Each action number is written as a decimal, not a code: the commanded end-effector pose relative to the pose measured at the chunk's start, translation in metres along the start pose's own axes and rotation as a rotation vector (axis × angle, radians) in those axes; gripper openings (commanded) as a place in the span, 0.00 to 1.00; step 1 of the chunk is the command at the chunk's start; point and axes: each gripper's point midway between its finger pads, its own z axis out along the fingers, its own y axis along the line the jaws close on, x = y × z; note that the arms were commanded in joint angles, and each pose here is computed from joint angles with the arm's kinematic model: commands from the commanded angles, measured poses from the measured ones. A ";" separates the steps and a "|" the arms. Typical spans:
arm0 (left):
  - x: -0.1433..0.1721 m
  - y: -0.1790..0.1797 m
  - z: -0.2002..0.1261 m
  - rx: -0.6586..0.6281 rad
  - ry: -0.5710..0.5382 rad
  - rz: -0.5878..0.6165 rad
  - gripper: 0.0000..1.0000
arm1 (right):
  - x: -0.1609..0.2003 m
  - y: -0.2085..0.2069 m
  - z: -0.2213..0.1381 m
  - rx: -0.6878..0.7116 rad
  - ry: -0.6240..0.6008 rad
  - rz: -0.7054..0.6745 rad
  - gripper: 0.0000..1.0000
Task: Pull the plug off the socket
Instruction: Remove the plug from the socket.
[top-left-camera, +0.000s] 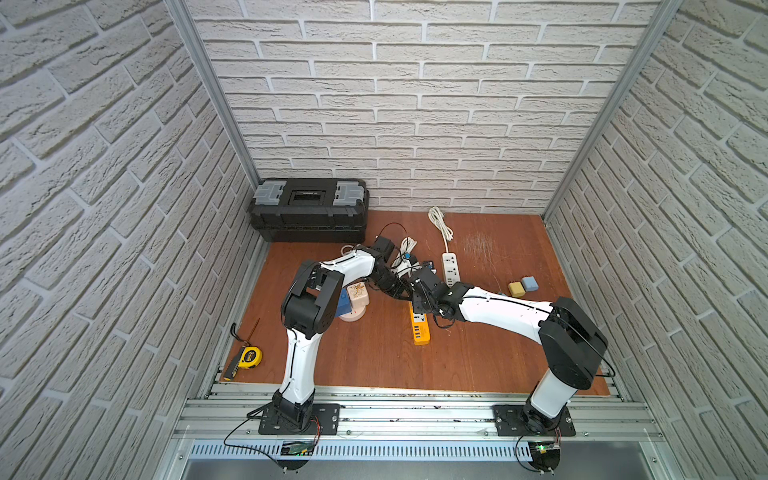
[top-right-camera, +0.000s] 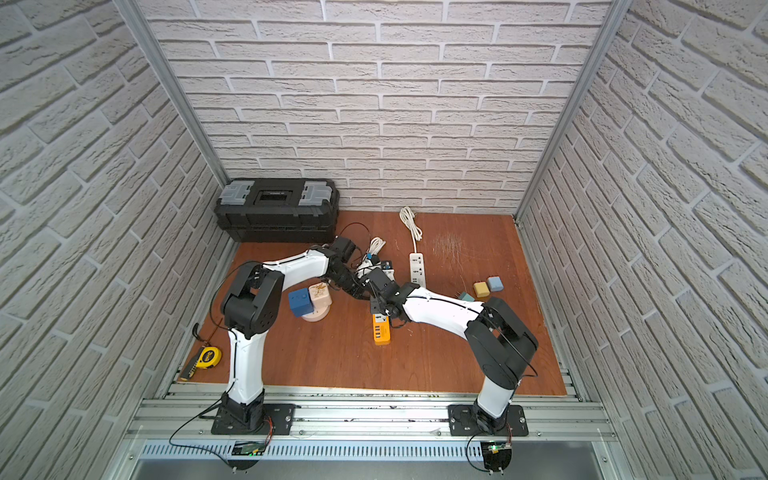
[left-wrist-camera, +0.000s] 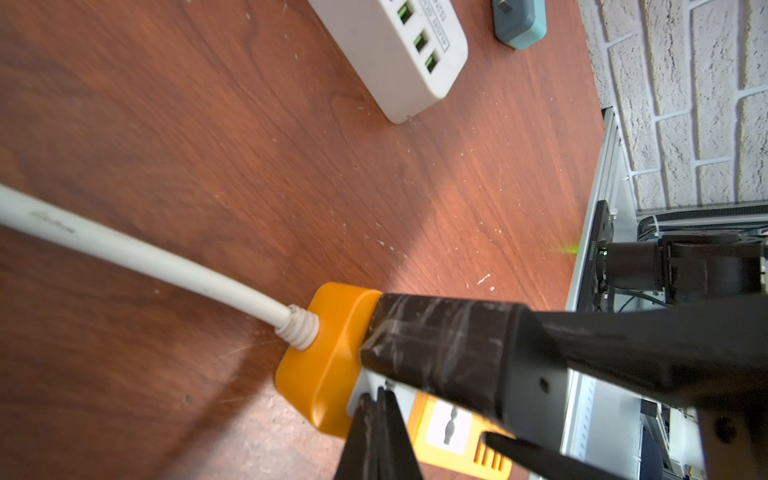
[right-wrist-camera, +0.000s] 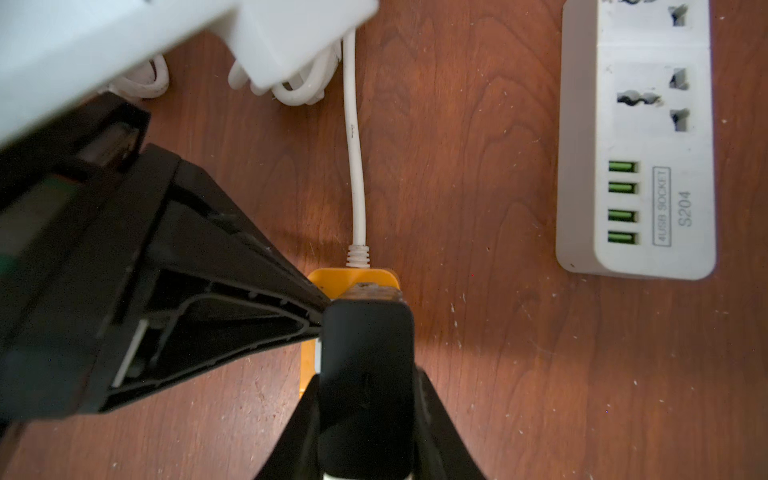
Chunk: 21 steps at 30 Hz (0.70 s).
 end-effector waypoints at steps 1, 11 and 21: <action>0.061 0.051 0.024 -0.157 0.194 -0.126 0.00 | -0.024 0.017 -0.017 -0.096 -0.079 0.061 0.02; 0.062 0.054 0.025 -0.166 0.198 -0.128 0.00 | -0.023 0.016 -0.021 0.082 -0.125 -0.093 0.02; 0.064 0.054 0.025 -0.165 0.201 -0.131 0.00 | -0.028 0.016 -0.016 -0.104 -0.087 0.086 0.02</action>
